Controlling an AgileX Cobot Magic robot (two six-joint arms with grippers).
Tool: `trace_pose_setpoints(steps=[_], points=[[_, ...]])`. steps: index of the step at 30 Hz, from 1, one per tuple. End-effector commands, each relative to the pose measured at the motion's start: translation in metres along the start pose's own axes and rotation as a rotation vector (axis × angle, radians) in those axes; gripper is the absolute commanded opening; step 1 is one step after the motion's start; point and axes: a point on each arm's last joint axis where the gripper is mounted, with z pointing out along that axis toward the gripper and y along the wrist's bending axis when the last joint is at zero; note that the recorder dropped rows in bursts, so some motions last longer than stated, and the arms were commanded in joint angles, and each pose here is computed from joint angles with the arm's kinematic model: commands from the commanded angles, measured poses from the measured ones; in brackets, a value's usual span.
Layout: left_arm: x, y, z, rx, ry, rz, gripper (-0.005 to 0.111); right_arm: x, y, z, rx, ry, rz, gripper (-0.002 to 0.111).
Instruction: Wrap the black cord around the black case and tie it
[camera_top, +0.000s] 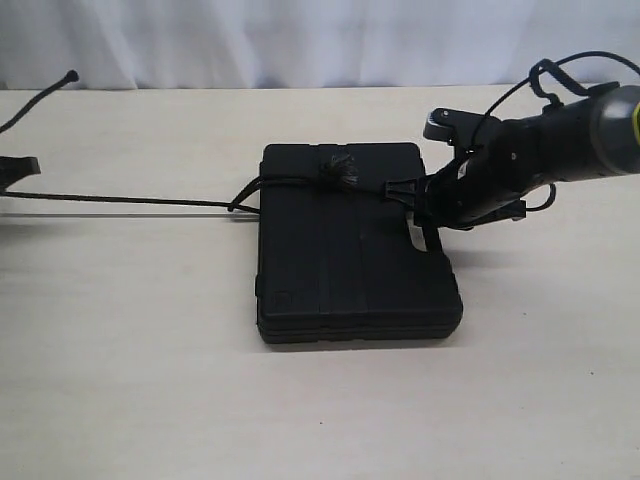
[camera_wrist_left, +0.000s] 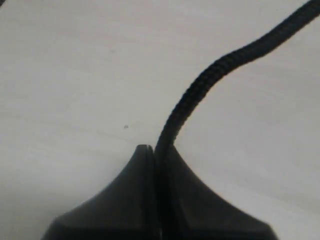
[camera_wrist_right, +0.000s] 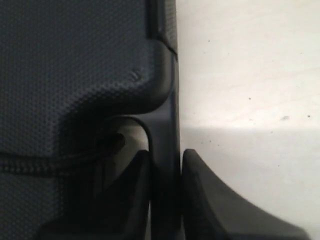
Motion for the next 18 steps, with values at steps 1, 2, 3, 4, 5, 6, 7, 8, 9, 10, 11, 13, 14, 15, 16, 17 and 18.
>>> trace_pose_setpoints(steps=[1,2,3,4,5,6,7,8,9,10,11,13,14,15,16,17,18], points=[[0.005,0.005,0.005,-0.019,0.028,-0.011,0.009,-0.003,-0.005,0.0,-0.009,-0.025,0.067,0.004],[0.005,0.005,0.005,-0.018,0.028,0.024,0.013,-0.003,-0.005,0.0,-0.009,-0.025,0.067,0.004],[0.003,0.003,0.003,-0.009,0.026,0.078,0.018,-0.003,-0.005,0.0,-0.009,-0.025,0.067,0.004],[0.003,0.002,0.003,-0.005,0.026,0.121,0.023,-0.003,-0.005,0.0,-0.009,-0.025,0.067,0.004],[0.002,0.0,0.002,0.003,0.024,0.147,0.028,-0.004,-0.004,0.0,-0.01,-0.028,0.067,0.004],[0.002,-0.002,0.001,0.01,0.022,0.166,0.035,-0.004,-0.004,0.0,-0.01,-0.028,0.067,0.004],[0.002,-0.005,0.001,0.015,0.023,0.171,0.042,-0.004,-0.004,0.0,-0.01,-0.028,0.067,0.004],[0.002,-0.007,0.001,0.02,0.023,0.175,0.049,-0.004,-0.004,0.0,-0.01,-0.028,0.067,0.004],[0.002,-0.01,0.002,0.025,0.021,0.18,0.055,-0.004,-0.004,0.0,-0.01,-0.028,0.067,0.004],[0.001,-0.012,0.001,0.029,0.018,0.192,0.061,-0.004,-0.004,0.0,-0.01,-0.028,0.067,0.004],[-0.002,-0.014,-0.001,0.032,0.01,0.205,0.066,-0.004,-0.004,0.0,-0.011,-0.027,0.073,0.004],[-0.011,-0.016,-0.005,0.031,0.0,0.212,0.068,-0.004,-0.004,0.0,-0.012,-0.027,0.076,0.004],[-0.017,-0.018,-0.01,0.029,-0.001,0.213,0.067,-0.004,-0.004,0.0,-0.012,-0.027,0.076,0.004],[-0.022,-0.02,-0.014,0.029,-0.001,0.217,0.067,-0.004,-0.004,0.0,-0.012,-0.027,0.076,0.005],[-0.03,-0.024,-0.021,0.031,-0.001,0.225,0.067,-0.004,-0.004,0.0,-0.013,-0.03,0.076,0.005],[-0.037,-0.03,-0.029,0.036,-0.002,0.234,0.067,-0.005,-0.004,-0.001,-0.015,-0.034,0.076,0.007],[-0.044,-0.037,-0.037,0.043,-0.012,0.245,0.067,-0.006,-0.004,-0.001,-0.014,-0.035,0.078,0.009]])
